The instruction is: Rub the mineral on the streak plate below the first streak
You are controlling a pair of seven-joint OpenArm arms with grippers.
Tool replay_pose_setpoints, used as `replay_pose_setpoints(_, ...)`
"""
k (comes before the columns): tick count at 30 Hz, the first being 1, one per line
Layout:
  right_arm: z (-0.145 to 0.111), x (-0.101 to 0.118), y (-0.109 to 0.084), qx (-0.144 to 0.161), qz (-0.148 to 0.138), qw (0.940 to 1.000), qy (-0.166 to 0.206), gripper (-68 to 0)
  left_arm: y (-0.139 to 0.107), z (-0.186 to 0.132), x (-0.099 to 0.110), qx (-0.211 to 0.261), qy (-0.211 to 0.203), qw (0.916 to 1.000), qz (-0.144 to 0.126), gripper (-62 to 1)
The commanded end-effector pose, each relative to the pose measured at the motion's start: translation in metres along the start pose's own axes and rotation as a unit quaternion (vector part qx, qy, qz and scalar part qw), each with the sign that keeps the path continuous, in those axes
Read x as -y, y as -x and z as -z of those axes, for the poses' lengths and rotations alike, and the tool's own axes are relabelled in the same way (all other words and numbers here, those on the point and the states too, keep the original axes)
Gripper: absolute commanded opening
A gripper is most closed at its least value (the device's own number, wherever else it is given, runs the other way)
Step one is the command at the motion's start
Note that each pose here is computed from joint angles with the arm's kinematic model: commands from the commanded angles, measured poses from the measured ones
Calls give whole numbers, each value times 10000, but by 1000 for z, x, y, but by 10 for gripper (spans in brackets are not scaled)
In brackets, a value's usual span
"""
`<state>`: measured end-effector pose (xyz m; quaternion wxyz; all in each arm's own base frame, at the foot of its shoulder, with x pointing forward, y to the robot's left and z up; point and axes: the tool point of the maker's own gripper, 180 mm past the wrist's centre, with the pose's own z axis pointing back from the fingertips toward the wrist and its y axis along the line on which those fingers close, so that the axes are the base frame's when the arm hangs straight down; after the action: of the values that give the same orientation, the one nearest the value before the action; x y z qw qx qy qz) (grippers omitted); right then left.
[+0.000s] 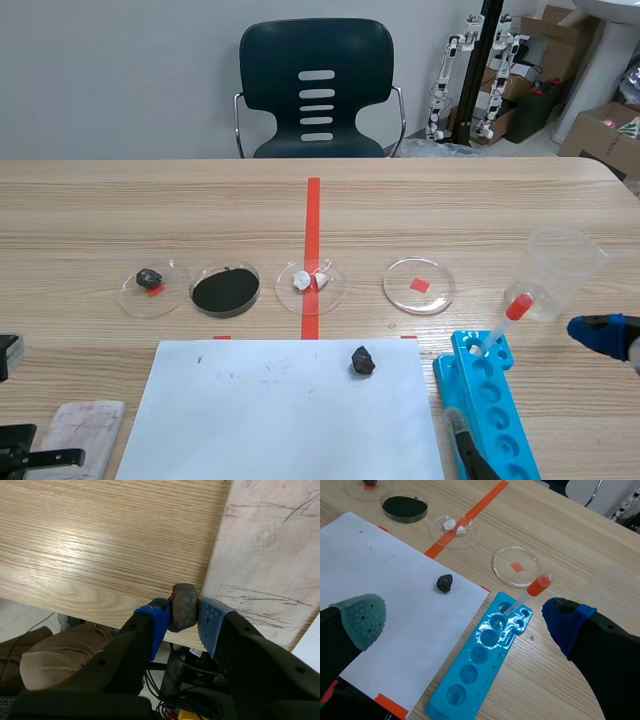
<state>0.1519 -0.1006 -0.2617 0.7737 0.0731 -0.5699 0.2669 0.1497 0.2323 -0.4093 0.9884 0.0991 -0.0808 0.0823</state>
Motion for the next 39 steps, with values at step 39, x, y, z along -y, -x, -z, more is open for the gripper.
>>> replay_pose_setpoints(39, 0, 1, -3, 89, 3, 10000, 5, 4, 11, -2, -11, -307, -246, 9992, -72, -492)
